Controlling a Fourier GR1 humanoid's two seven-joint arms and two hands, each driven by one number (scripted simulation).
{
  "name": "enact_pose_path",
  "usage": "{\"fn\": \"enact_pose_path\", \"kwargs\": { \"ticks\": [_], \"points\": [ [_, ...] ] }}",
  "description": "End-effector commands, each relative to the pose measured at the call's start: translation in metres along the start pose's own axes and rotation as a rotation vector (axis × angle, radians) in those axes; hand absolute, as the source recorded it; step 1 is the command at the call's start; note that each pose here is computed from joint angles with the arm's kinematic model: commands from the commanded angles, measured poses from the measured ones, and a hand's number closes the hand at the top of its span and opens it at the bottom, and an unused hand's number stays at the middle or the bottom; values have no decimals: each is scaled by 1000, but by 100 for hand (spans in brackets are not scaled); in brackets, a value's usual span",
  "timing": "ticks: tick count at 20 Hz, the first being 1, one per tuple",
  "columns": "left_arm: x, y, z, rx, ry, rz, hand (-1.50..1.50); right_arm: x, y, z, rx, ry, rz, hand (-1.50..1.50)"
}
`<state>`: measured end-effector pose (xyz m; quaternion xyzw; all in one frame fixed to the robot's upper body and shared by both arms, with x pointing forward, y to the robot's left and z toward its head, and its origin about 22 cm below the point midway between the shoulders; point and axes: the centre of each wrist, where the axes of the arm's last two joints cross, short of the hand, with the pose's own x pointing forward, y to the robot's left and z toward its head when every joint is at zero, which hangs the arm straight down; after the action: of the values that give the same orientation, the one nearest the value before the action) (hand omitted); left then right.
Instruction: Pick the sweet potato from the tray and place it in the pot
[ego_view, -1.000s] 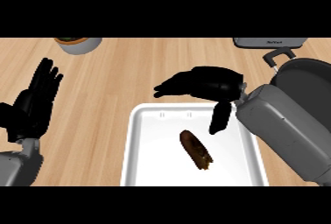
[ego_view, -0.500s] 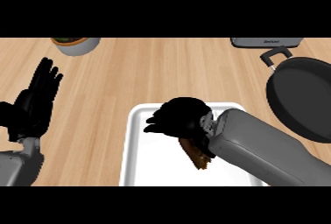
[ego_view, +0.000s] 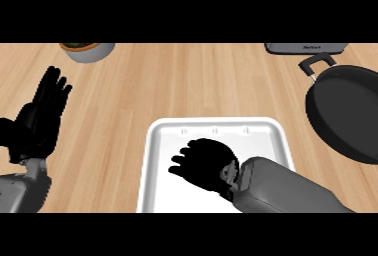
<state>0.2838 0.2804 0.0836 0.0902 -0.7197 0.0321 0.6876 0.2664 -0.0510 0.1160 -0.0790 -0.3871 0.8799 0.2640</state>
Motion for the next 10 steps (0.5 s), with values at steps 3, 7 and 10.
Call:
{"fn": "enact_pose_path", "kwargs": {
  "ticks": [3,7,10],
  "points": [
    [6,7,2,6,-9,-6,0,8,23,-6,23,64,17,-150],
    [-4,-10,14,-2,-18,-11,0,-9,20,-10,9,126,72,-150],
    [2,-8,-4,-22,2,6,0,-10,29,-15,28,127,66,-150]
  ]
}}
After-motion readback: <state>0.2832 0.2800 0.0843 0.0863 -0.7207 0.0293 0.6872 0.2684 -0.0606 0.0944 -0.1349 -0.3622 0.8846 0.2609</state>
